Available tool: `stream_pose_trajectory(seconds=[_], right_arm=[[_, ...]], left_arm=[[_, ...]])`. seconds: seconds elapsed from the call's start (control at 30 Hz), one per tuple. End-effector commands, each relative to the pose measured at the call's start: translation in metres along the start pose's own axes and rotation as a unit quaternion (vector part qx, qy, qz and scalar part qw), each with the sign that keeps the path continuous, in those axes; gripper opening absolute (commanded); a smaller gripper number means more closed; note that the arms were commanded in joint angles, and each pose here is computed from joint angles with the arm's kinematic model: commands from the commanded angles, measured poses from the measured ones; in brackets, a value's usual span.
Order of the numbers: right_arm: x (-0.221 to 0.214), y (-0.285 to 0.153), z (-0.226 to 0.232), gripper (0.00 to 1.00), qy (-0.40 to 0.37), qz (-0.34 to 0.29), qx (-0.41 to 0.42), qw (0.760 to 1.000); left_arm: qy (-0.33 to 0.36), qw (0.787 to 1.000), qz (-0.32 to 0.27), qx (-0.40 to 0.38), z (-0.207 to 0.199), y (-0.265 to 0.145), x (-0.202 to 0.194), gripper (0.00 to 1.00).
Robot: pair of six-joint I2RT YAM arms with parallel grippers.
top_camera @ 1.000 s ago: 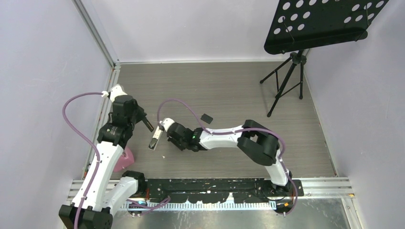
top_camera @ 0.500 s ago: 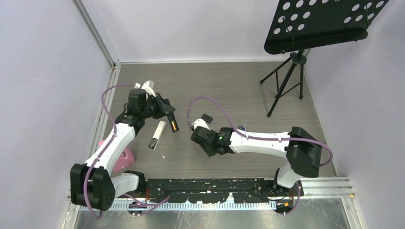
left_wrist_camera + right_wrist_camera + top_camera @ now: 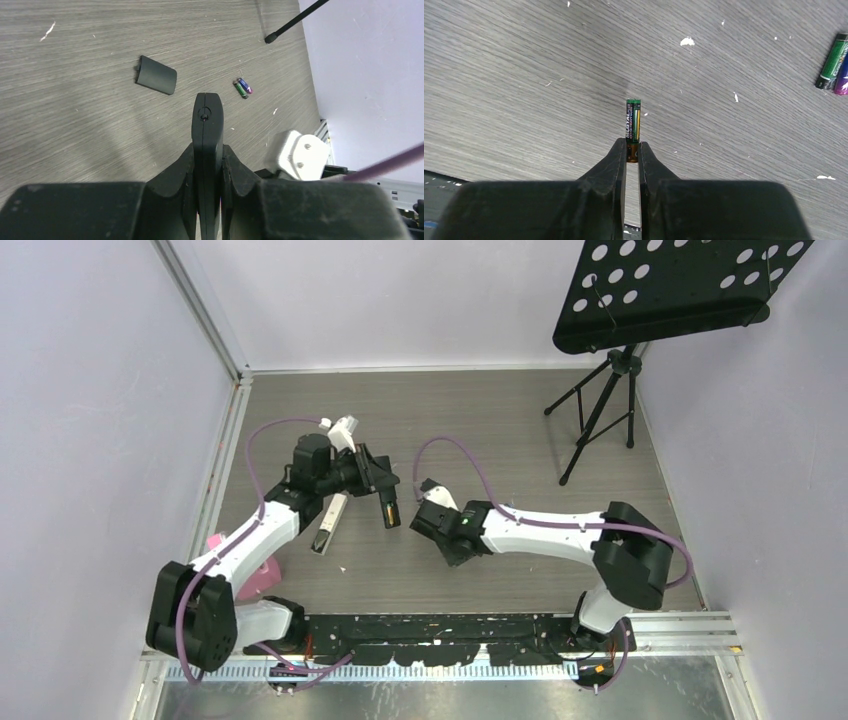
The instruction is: Load the batteries into the remote control
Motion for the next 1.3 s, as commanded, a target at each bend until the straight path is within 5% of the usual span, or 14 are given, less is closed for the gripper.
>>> stream_pose_trajectory(seconds=[0.0, 0.5, 1.27], right_arm=[[0.032, -0.033, 0.0, 0.13, 0.049, -0.085, 0.026, 0.995], [0.086, -0.115, 0.011, 0.14, 0.119, -0.182, 0.12, 0.969], [0.084, -0.101, 0.017, 0.16, 0.11, -0.16, 0.111, 0.975]], left_arm=[[-0.009, 0.999, -0.024, -0.043, -0.017, 0.007, 0.009, 0.0], [-0.121, 0.989, -0.04, -0.079, -0.037, 0.044, -0.026, 0.0], [-0.166, 0.978, -0.038, -0.122, -0.053, 0.042, -0.026, 0.0]])
Point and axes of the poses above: each gripper's point midway between its finger pads, its own y axis out along the fingers, its own z axis along the line the jaws close on, x = y × z, the point moved 1 cm from there along -y, back along the fingers, and after that the axes turned 1 degree about y, right-handed, at the moved point
